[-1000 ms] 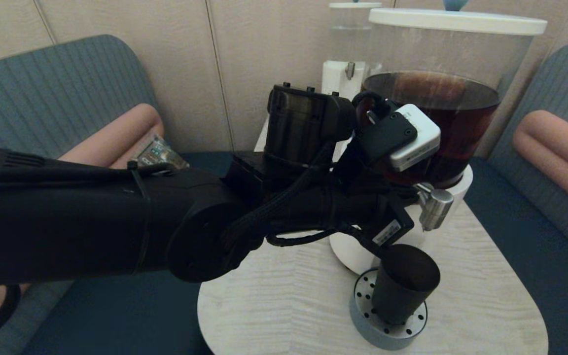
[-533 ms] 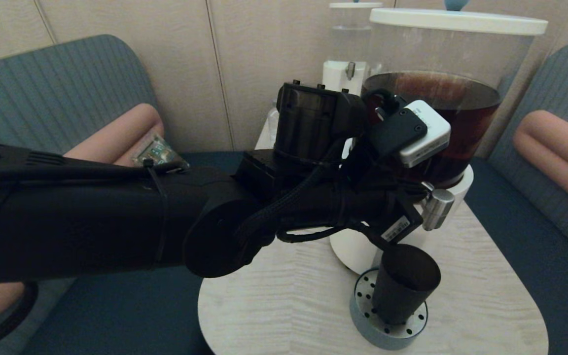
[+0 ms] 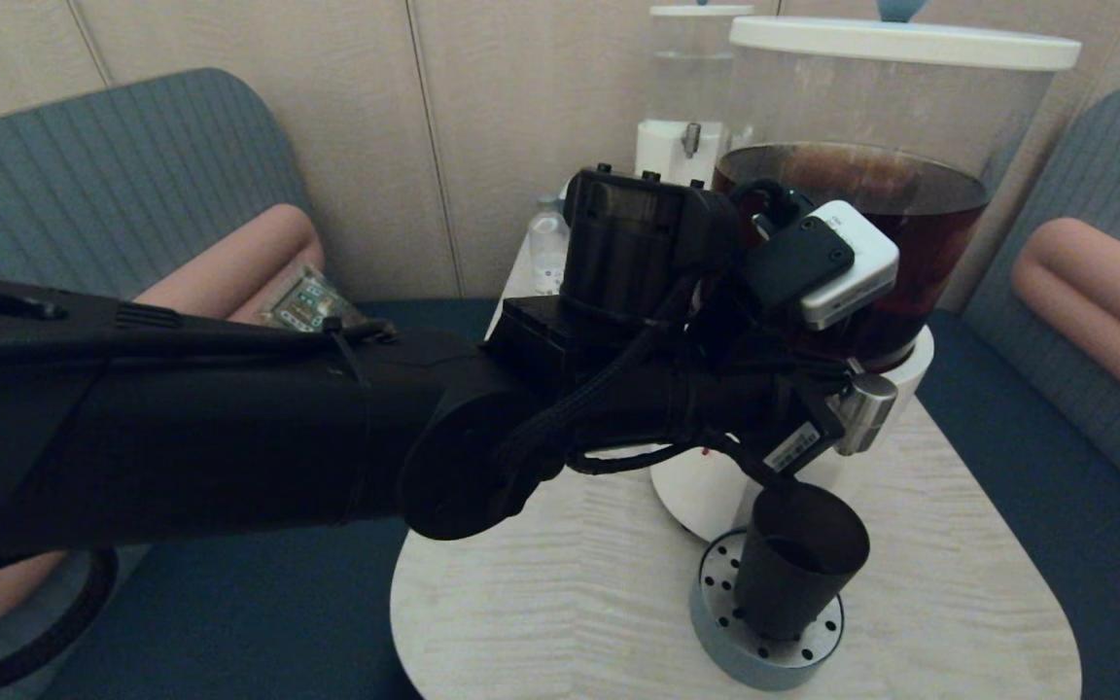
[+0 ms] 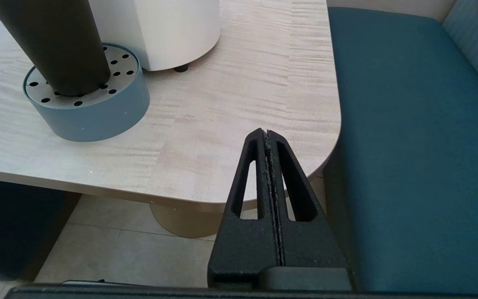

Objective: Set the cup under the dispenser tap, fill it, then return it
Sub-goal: Turn off the faucet

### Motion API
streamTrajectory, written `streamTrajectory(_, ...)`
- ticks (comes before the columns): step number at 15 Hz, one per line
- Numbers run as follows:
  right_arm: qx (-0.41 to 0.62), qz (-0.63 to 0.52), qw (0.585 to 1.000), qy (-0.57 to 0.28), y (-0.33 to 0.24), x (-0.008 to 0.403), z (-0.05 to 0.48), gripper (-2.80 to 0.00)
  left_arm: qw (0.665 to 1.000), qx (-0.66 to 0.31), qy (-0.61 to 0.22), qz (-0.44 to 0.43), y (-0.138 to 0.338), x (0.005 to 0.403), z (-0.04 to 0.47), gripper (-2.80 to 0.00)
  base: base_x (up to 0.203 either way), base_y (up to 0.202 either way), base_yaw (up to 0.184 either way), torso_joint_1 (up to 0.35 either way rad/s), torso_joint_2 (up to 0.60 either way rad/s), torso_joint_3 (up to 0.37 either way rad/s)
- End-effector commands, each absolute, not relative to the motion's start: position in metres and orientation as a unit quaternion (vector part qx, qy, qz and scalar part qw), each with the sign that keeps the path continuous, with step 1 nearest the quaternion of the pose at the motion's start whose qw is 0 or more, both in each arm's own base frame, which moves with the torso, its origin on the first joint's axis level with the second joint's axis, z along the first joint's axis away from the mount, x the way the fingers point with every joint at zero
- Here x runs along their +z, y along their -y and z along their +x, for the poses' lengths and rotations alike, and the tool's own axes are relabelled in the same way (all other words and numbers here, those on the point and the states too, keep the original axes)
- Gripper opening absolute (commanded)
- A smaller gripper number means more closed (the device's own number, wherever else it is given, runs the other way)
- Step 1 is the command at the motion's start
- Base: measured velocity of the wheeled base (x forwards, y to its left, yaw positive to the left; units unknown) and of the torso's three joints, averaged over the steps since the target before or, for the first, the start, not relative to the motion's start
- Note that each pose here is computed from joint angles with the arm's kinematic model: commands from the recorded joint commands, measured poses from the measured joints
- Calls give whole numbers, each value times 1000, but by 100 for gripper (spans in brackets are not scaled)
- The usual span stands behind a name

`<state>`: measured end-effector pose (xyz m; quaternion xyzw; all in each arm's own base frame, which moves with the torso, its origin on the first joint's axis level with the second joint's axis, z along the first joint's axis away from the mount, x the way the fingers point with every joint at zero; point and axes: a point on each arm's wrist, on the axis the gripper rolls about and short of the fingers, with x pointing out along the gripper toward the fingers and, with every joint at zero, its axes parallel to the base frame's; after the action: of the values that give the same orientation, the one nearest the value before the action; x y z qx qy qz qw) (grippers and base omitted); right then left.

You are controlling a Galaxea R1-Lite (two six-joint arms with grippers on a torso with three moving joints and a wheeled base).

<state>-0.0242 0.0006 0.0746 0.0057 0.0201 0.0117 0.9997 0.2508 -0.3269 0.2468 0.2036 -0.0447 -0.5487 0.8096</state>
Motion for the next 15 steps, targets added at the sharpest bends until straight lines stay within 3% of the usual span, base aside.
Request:
streamTrajectory(1, 12, 6, 1000, -21, -1, 75, -24, -280, 809, -549, 43, 204, 327, 245, 251, -280, 0, 0, 0, 0, 0, 0)
streamTrajectory(9, 12, 6, 1000, -20, -1, 75, -24, -280, 830, -526, 43, 182, 276, 275, 219, -280, 0, 0, 0, 0, 0, 0)
streamTrajectory(15, 12, 6, 1000, -21, -1, 75, -24, -280, 879, -452, 3, 154, 185, 276, 169, -280, 0, 0, 0, 0, 0, 0)
